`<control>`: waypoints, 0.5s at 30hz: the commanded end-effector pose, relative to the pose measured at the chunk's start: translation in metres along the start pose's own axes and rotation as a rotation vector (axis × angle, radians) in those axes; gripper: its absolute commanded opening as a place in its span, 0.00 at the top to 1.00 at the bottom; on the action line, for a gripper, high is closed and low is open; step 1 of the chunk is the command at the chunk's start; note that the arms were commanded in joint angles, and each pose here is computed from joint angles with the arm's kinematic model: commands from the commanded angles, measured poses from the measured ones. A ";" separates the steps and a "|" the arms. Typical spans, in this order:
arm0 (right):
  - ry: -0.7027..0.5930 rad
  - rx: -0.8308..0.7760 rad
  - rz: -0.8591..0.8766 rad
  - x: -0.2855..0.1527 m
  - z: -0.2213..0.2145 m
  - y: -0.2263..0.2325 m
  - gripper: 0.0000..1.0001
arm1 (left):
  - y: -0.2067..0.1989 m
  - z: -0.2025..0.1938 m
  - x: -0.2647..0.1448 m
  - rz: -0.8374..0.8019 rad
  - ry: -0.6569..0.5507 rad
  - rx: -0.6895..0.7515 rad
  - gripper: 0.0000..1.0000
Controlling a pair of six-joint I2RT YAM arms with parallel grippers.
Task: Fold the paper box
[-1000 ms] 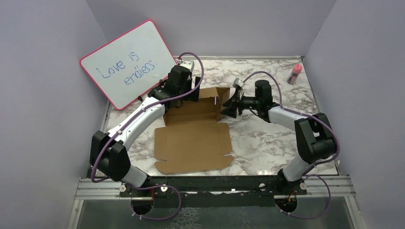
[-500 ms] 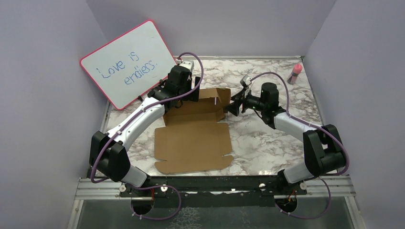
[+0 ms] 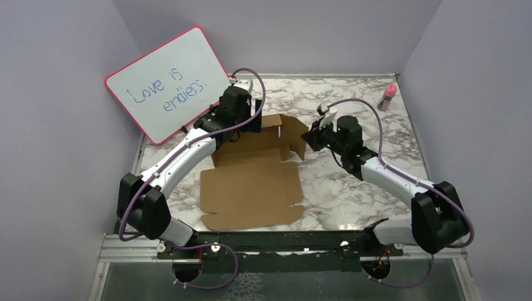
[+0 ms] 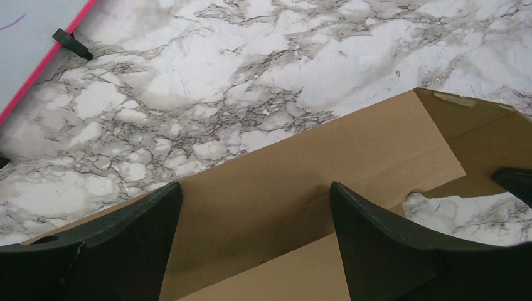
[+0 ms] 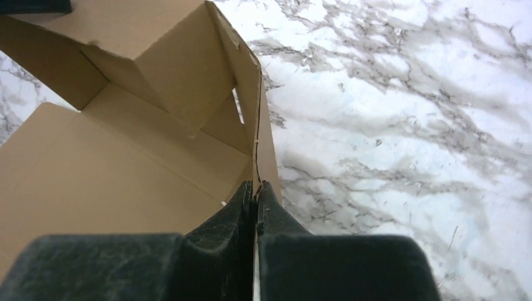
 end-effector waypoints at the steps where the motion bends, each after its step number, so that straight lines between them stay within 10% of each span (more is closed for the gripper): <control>1: -0.008 0.054 -0.103 -0.009 0.005 0.025 0.96 | -0.002 -0.020 0.000 -0.017 0.078 -0.033 0.13; 15: 0.021 0.156 -0.107 0.004 -0.001 0.068 0.97 | -0.003 -0.020 -0.008 -0.048 0.050 -0.048 0.16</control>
Point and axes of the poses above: each gripper's point midway between its finger pads, its own x axis out along the fingers, its own y axis along the line the jaws close on, z = x × y, the point moved 8 cm from there along -x, back along the fingers, and after that the axes turned 3 degrees about -x, right-handed, at the moved point
